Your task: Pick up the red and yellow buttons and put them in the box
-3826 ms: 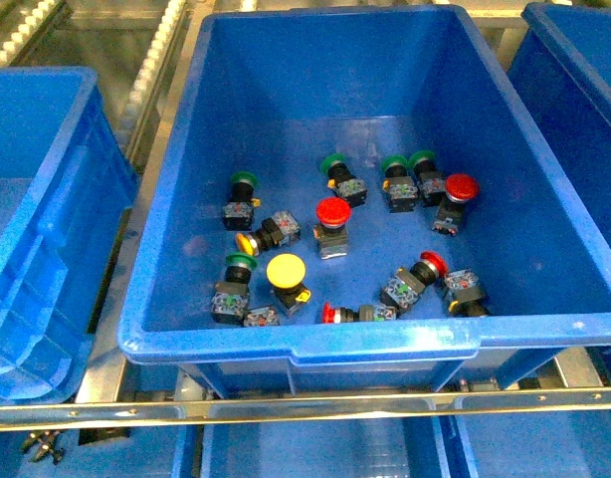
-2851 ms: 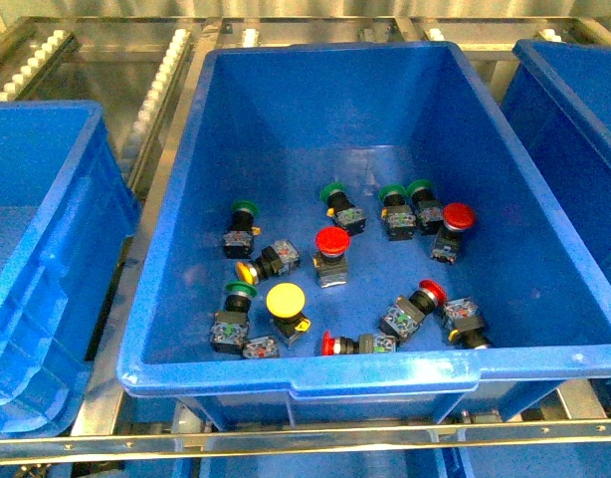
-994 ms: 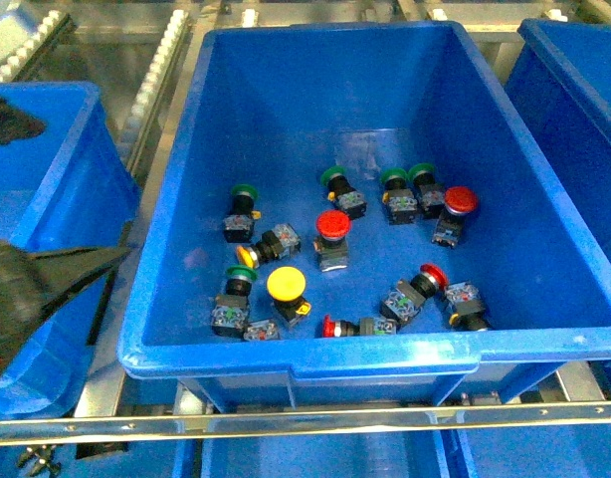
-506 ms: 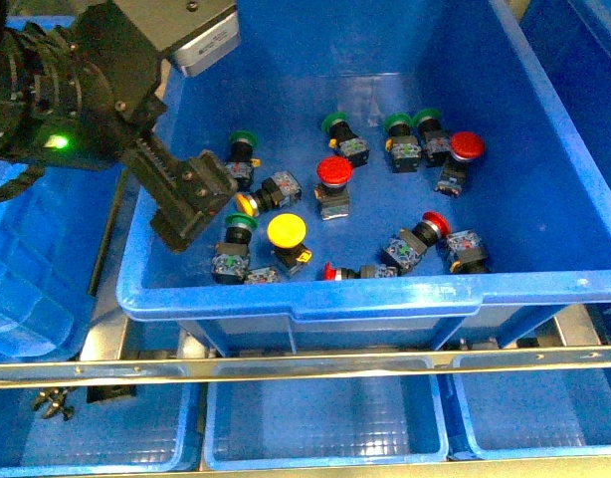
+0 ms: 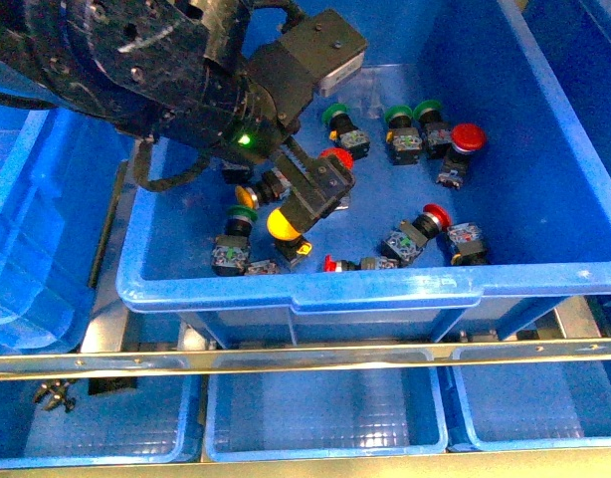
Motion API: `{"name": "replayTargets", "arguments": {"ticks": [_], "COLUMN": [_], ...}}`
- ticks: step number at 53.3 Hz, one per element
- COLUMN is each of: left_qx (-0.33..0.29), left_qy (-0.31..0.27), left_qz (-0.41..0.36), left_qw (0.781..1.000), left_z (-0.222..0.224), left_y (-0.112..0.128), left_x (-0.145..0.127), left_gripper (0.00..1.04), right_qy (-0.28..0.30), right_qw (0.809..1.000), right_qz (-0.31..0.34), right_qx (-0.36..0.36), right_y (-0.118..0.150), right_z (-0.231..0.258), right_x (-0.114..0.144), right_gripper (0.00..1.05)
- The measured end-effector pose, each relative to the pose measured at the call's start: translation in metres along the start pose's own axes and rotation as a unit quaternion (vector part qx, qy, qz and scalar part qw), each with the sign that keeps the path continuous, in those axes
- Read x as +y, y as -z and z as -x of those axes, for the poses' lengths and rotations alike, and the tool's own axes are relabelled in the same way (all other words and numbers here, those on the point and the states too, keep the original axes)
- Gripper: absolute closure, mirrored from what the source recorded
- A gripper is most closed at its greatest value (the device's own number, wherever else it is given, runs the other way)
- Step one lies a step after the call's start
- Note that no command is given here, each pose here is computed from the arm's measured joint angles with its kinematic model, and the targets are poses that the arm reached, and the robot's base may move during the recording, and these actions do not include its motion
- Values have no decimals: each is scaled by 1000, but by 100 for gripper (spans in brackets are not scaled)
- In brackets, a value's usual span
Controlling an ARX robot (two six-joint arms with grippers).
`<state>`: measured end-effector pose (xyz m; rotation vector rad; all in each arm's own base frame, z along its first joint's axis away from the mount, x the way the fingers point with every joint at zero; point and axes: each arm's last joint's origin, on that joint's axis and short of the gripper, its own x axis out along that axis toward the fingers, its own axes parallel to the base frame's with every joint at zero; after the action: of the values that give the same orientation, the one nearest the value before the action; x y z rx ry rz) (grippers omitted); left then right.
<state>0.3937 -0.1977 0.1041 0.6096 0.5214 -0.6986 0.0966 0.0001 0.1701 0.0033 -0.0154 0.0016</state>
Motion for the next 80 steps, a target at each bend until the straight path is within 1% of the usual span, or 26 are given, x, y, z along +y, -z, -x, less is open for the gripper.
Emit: {"name": "replayTargets", "arguments": {"ticks": [16, 27, 43, 57, 67, 72, 74, 80], "left_qx": [2, 5, -1, 0, -15, -19, -19, -21], "left_qy": [17, 26, 25, 29, 28, 30, 30, 30], "left_qz": [8, 16, 18, 25, 30, 34, 35, 38], "left_qw": [1000, 1000, 1000, 999, 999, 999, 999, 999], "left_z": [-31, -55, -66, -80, -84, -84, -84, -84], "left_y": [-8, -8, -9, -2, -7, -8, -8, -8], "left_x": [-10, -18, -15, -12, -8, -7, -7, -7], "left_gripper": [8, 8, 8, 8, 8, 21, 28, 44], "right_qy": [0, 0, 0, 0, 0, 0, 0, 0], "right_qw": [1000, 1000, 1000, 1000, 1000, 1000, 1000, 1000], "right_qz": [0, 0, 0, 0, 0, 0, 0, 0], "right_qx": [0, 0, 0, 0, 0, 0, 0, 0], "right_y": [0, 0, 0, 0, 0, 0, 0, 0], "right_z": [0, 0, 0, 0, 0, 0, 0, 0], "right_x": [0, 0, 0, 0, 0, 0, 0, 0], "right_gripper": [7, 7, 7, 7, 7, 7, 7, 7]}}
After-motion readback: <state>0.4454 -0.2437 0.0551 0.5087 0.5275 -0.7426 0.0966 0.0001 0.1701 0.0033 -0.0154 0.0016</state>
